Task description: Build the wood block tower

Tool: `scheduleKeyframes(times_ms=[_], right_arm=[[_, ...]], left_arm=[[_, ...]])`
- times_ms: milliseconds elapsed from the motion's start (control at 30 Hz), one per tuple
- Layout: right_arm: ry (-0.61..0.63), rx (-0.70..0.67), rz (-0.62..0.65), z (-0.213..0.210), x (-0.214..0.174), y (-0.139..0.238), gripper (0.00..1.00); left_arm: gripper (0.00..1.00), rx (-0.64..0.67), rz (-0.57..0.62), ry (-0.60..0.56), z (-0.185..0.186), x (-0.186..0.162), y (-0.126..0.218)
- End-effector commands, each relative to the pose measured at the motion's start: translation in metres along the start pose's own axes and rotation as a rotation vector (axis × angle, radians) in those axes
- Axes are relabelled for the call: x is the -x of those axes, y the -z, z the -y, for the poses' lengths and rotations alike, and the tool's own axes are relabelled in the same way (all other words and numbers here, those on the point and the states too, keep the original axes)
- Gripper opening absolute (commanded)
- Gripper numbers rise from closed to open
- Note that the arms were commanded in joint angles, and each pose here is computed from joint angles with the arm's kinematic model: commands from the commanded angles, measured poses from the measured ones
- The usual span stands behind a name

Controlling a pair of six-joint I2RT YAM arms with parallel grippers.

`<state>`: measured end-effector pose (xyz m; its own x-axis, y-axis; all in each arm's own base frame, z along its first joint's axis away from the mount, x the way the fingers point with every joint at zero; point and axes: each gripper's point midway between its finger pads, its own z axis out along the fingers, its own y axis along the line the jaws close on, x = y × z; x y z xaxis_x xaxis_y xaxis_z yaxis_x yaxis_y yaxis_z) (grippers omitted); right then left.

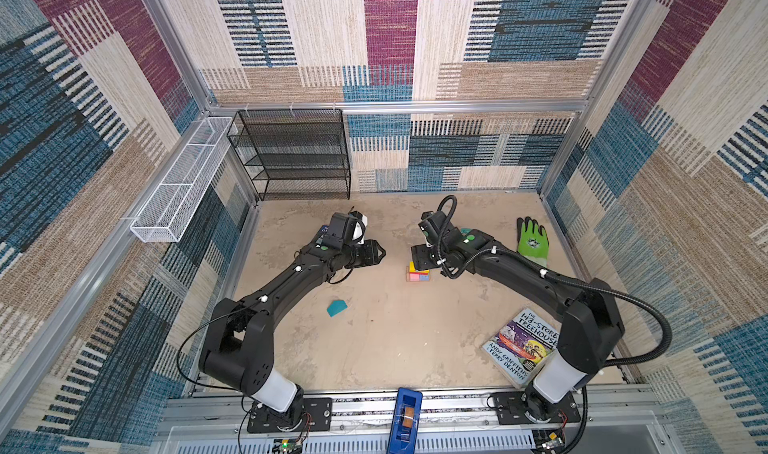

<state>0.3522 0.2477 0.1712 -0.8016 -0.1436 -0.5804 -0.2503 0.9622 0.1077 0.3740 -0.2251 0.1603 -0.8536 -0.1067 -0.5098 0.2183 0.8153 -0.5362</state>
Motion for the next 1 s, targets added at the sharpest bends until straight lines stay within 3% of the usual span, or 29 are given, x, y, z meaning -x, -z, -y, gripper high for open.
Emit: scheduleKeyframes(times_ms=[0,233,400,967], right_arm=[[-0.063,0.043,0.086,-0.002,0.009,0.020,0.71],[-0.139,0.063,0.136,0.015,-0.009,0.024,0.23],[-0.196,0.071,0.125,0.034,-0.023,0.008,0.01],[-0.266,0.182,0.109,0.055,-0.039,-0.034,0.00]], left_arm=[[0.36,-0.025,-0.012,-0.010,0.007,0.000,-0.003],[0.13,0.003,-0.104,-0.011,0.004,-0.014,-0.027],[0.03,0.054,-0.174,0.014,-0.006,-0.028,-0.052],[0.00,0.028,-0.222,0.073,-0.001,-0.034,-0.107]])
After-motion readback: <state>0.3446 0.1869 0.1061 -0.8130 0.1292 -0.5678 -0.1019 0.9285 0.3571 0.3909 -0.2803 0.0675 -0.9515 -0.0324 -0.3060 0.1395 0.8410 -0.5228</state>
